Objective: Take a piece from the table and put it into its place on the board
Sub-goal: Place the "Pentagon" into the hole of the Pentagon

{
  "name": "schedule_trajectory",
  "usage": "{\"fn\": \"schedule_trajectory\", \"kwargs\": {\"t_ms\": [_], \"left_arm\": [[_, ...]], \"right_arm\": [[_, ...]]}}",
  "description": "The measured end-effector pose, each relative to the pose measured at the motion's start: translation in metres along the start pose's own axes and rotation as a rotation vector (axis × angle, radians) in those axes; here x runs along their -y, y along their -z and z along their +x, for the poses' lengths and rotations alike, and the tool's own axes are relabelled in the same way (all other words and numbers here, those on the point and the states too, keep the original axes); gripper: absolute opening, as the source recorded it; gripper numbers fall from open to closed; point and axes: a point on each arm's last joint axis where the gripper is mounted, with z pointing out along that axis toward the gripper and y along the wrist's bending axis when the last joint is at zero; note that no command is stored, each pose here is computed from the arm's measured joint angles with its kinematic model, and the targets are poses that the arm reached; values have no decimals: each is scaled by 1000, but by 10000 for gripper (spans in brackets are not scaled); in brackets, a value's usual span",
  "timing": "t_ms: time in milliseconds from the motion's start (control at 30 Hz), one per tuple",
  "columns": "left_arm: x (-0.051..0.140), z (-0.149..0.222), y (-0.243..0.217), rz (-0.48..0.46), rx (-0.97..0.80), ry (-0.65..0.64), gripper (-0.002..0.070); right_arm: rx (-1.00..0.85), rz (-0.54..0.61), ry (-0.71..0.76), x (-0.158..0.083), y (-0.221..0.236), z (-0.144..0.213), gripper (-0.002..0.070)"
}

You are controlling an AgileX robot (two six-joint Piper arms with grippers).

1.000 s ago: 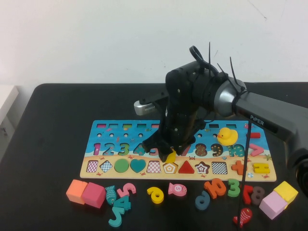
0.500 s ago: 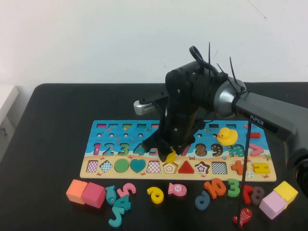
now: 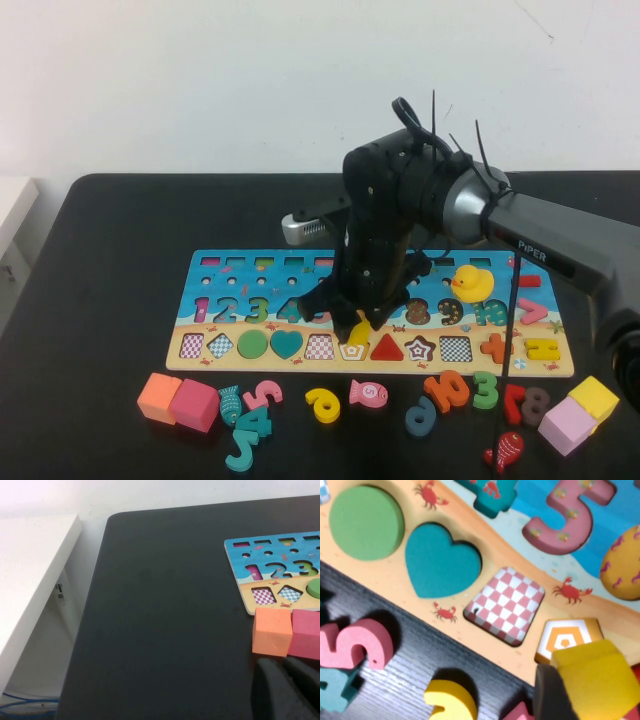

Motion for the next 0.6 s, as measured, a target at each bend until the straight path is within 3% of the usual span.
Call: {"fn": "schedule_trajectory", "kwargs": {"t_ms": [600], "left_arm": [[0, 0, 0, 0, 0, 0, -1]], "right_arm": [[-7, 16, -45, 2, -17, -1, 363]]}}
